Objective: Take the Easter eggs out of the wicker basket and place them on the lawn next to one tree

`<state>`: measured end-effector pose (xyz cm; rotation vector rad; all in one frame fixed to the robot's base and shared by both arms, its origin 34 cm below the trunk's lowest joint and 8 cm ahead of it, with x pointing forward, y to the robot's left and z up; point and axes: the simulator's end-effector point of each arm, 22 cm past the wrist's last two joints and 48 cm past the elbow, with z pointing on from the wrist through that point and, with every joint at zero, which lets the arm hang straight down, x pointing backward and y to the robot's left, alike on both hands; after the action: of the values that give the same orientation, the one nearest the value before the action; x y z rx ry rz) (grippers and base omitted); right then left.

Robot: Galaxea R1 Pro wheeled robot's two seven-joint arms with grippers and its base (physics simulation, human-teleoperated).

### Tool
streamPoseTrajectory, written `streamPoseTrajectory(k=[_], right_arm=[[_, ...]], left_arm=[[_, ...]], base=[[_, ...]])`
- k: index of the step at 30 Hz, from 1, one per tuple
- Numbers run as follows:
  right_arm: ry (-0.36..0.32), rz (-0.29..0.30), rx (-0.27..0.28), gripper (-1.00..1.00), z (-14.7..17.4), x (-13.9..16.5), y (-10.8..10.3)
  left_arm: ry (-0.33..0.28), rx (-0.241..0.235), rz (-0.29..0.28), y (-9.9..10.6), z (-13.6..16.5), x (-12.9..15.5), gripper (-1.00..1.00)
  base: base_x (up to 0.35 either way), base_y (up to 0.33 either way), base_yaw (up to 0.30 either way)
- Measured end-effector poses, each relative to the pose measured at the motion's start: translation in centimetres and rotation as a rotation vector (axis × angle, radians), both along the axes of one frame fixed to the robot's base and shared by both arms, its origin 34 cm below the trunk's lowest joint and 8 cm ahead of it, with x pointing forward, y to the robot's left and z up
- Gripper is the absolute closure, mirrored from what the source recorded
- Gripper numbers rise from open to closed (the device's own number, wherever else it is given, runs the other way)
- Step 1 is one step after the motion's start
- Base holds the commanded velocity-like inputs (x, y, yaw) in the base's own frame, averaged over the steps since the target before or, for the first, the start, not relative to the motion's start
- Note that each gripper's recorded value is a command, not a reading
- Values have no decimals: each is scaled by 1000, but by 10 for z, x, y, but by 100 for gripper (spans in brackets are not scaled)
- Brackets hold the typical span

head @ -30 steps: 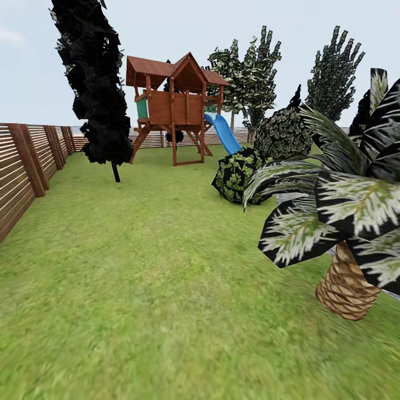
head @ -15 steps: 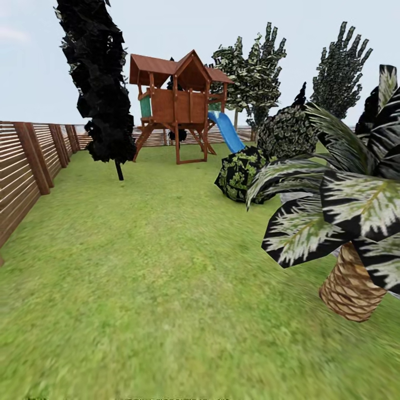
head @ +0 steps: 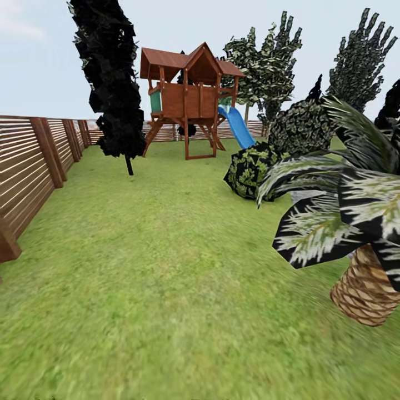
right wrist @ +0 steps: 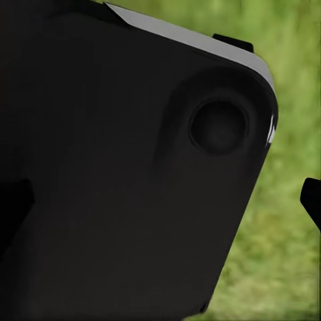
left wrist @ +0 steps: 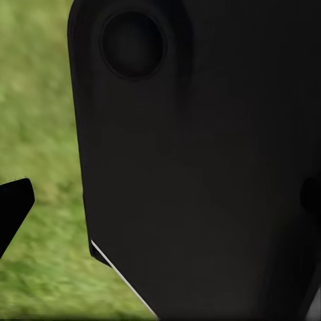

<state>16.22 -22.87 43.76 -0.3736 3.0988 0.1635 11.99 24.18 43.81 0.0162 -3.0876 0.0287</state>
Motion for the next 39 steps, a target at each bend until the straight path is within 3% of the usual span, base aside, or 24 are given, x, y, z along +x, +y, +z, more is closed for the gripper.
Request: streamPoseTrajectory(k=[39], right_arm=[[62, -2, -1, -100, -1, -24, -1]], left_arm=[[66, 0, -3, 0, 2, -25, -100]], base=[[0, 0, 45]])
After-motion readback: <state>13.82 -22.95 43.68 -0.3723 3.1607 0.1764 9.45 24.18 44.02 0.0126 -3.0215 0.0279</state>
